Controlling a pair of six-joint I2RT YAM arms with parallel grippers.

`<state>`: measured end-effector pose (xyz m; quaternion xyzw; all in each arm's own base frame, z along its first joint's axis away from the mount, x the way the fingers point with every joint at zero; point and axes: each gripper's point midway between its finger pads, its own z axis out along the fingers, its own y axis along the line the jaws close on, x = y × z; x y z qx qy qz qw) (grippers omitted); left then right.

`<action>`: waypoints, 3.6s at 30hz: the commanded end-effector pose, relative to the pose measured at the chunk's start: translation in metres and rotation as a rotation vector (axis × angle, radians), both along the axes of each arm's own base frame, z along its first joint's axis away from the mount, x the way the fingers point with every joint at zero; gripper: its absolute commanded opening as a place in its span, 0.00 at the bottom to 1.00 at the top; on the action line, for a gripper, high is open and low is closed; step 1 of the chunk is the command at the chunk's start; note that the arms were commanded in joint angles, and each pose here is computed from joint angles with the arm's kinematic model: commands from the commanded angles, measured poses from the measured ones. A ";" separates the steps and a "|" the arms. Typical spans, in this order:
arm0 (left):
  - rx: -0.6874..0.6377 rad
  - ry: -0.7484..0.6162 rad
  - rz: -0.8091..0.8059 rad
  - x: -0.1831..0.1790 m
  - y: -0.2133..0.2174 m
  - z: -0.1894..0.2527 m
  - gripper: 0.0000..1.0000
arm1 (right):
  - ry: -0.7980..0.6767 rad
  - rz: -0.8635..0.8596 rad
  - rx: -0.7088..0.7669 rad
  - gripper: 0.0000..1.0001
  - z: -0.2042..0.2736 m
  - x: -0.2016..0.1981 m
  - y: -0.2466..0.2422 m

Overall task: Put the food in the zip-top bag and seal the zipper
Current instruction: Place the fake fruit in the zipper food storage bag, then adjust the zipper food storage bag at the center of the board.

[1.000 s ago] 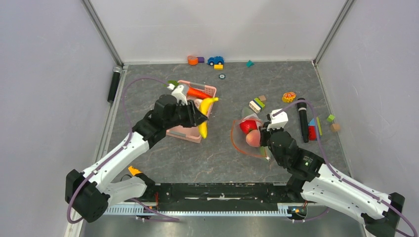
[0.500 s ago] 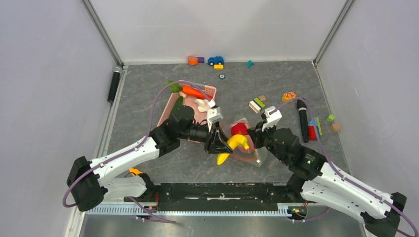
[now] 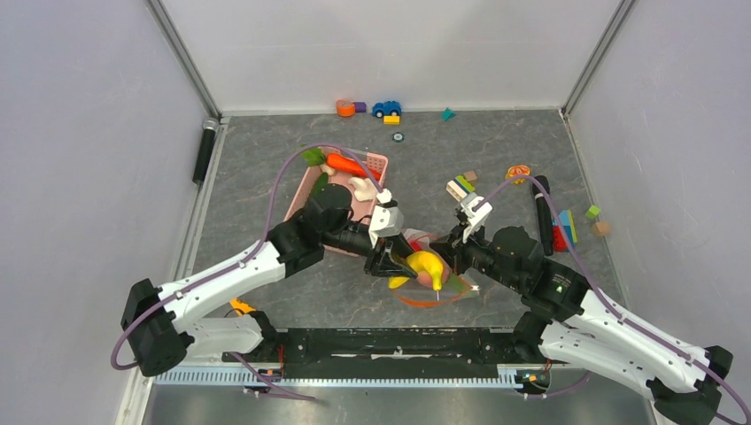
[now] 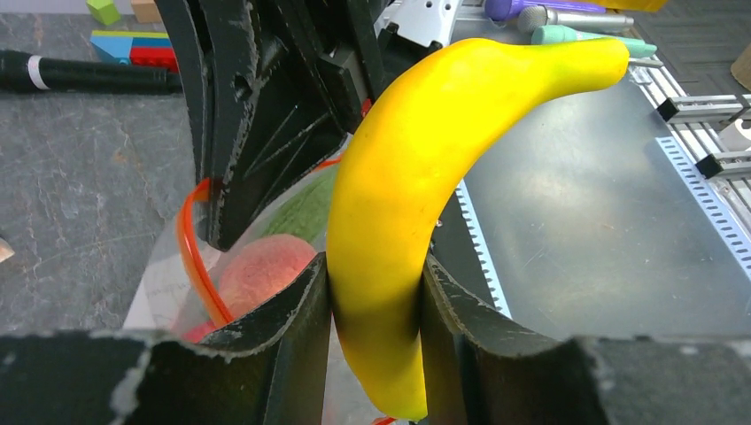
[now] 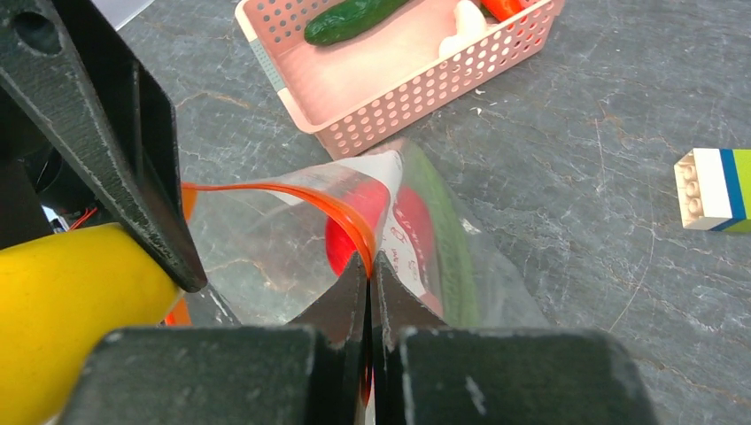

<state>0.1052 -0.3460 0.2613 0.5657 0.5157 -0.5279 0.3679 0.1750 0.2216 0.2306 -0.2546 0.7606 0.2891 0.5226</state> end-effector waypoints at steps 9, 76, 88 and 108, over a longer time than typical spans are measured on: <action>0.022 -0.159 -0.050 0.010 -0.023 -0.010 0.02 | 0.006 0.103 0.083 0.00 0.020 -0.014 0.017; 0.224 0.227 0.785 0.079 0.019 -0.016 1.00 | -0.037 -0.027 -0.012 0.00 0.033 0.002 -0.010; 0.408 0.286 0.994 0.065 0.048 -0.061 1.00 | -0.030 -0.023 -0.033 0.00 0.027 0.003 -0.009; 0.302 0.178 1.147 0.097 0.047 -0.012 0.02 | -0.032 -0.192 -0.140 0.00 0.006 0.016 -0.044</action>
